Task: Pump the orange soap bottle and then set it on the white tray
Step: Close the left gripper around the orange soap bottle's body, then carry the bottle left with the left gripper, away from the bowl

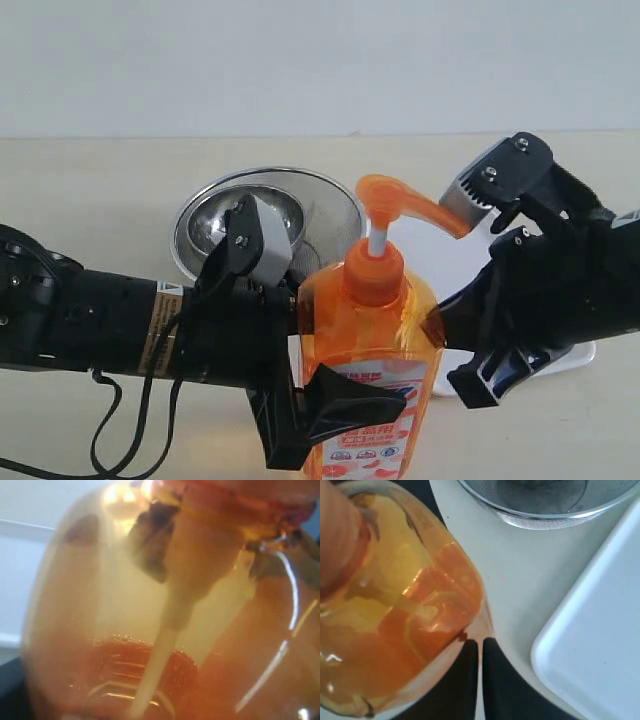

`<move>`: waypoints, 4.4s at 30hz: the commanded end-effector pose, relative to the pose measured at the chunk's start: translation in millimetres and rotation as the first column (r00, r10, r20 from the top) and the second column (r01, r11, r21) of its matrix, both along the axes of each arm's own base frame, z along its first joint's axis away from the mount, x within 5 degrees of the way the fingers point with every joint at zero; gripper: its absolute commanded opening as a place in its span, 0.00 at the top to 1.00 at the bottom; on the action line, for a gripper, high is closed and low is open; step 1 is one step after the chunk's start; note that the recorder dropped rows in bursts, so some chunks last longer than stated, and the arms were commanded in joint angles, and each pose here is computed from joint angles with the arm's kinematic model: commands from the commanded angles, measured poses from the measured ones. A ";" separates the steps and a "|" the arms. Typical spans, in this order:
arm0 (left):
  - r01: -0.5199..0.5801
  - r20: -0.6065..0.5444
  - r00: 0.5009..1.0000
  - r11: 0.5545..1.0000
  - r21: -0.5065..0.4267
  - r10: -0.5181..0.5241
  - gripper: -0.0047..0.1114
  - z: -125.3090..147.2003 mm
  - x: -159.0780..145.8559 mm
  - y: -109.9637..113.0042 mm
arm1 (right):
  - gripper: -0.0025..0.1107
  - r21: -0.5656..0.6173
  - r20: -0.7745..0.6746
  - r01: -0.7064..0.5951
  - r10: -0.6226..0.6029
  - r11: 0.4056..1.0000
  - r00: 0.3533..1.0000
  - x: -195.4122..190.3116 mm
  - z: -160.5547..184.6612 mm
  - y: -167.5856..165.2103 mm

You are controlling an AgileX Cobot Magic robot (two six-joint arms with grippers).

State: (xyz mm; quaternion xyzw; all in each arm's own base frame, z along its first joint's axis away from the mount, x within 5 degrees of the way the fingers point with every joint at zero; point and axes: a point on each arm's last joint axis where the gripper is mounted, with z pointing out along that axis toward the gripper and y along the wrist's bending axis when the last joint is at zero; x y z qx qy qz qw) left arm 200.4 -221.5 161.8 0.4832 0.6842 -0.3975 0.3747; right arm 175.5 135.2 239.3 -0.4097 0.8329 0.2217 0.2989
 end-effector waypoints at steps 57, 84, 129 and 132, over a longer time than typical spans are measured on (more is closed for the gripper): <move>-0.352 0.143 0.934 0.911 0.214 0.327 0.92 36.6 -50.2 77.4 | 0.98 -0.024 0.094 0.126 -0.123 0.992 0.988 12.3 3.1 -5.9; -0.811 0.242 0.584 0.552 0.191 0.775 0.92 64.5 -64.3 148.7 | 0.98 -0.011 0.082 0.145 -0.143 0.989 0.986 12.6 3.5 -5.7; -0.951 0.230 0.285 0.245 0.188 0.931 0.92 62.1 44.1 154.0 | 0.98 0.088 0.200 0.175 -0.189 0.981 0.961 29.7 38.8 1.3; -0.944 0.202 0.300 0.259 0.206 0.933 0.92 60.0 54.6 154.2 | 0.98 0.089 0.209 0.166 -0.182 0.982 0.961 30.5 41.9 2.0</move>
